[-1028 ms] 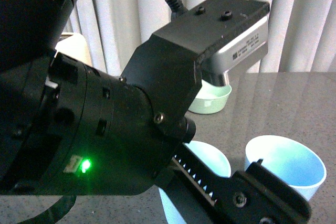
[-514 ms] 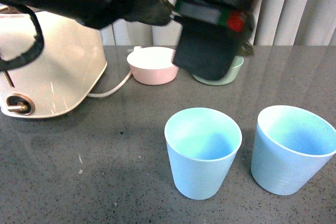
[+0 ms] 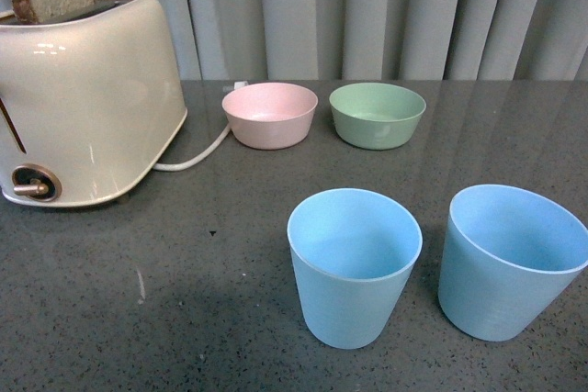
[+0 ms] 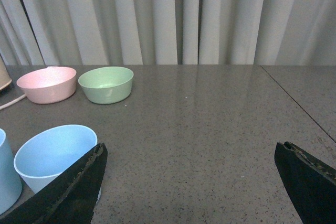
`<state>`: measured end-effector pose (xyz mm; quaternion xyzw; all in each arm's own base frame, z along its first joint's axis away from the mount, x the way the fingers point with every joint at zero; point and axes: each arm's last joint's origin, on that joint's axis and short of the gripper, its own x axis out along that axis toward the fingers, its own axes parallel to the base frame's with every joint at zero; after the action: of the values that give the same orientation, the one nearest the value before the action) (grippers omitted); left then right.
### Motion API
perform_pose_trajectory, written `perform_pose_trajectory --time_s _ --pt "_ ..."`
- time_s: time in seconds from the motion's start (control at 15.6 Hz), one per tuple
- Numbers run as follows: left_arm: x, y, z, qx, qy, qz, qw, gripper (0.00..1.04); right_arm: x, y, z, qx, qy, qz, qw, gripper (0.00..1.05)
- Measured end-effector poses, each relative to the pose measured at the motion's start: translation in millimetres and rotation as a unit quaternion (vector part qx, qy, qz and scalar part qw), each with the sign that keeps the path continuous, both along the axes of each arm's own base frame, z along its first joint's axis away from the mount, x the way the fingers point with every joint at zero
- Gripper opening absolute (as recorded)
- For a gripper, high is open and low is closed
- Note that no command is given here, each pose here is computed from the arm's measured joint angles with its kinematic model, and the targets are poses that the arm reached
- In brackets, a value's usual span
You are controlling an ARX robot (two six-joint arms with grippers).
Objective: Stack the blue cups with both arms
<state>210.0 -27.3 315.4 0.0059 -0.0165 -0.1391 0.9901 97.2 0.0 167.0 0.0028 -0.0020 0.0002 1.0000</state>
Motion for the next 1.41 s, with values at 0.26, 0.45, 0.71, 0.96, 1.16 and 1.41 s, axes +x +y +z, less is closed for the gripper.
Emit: perform_pose_trajectory --time_s 0.26,0.45,0.71,0.96,1.16,1.41 --pt "-49.8 28.0 -58.8 -0.005 0.014 0.143 0.990 0.49 0.0 0.0 0.0 0.000 0.000 0.000 1.000 0.98" --pt "-62.8 26.8 -89.0 -0.004 0.020 0.137 0.990 0.13 0.0 0.0 0.0 0.000 0.000 0.000 1.000 0.98" --pt "-76.1 26.9 -111.7 -0.005 0.018 0.138 0.990 0.01 0.0 0.0 0.0 0.000 0.000 0.000 1.000 0.98" --pt "-85.5 26.9 -125.9 -0.005 0.018 0.138 0.990 0.01 0.0 0.0 0.0 0.000 0.000 0.000 1.000 0.98" --pt "-90.9 26.9 -133.2 -0.005 0.018 0.138 0.990 0.01 0.0 0.0 0.0 0.000 0.000 0.000 1.000 0.98" --pt "-96.5 27.0 -138.5 -0.006 0.017 0.138 0.990 0.01 0.0 0.0 0.0 0.000 0.000 0.000 1.000 0.98"
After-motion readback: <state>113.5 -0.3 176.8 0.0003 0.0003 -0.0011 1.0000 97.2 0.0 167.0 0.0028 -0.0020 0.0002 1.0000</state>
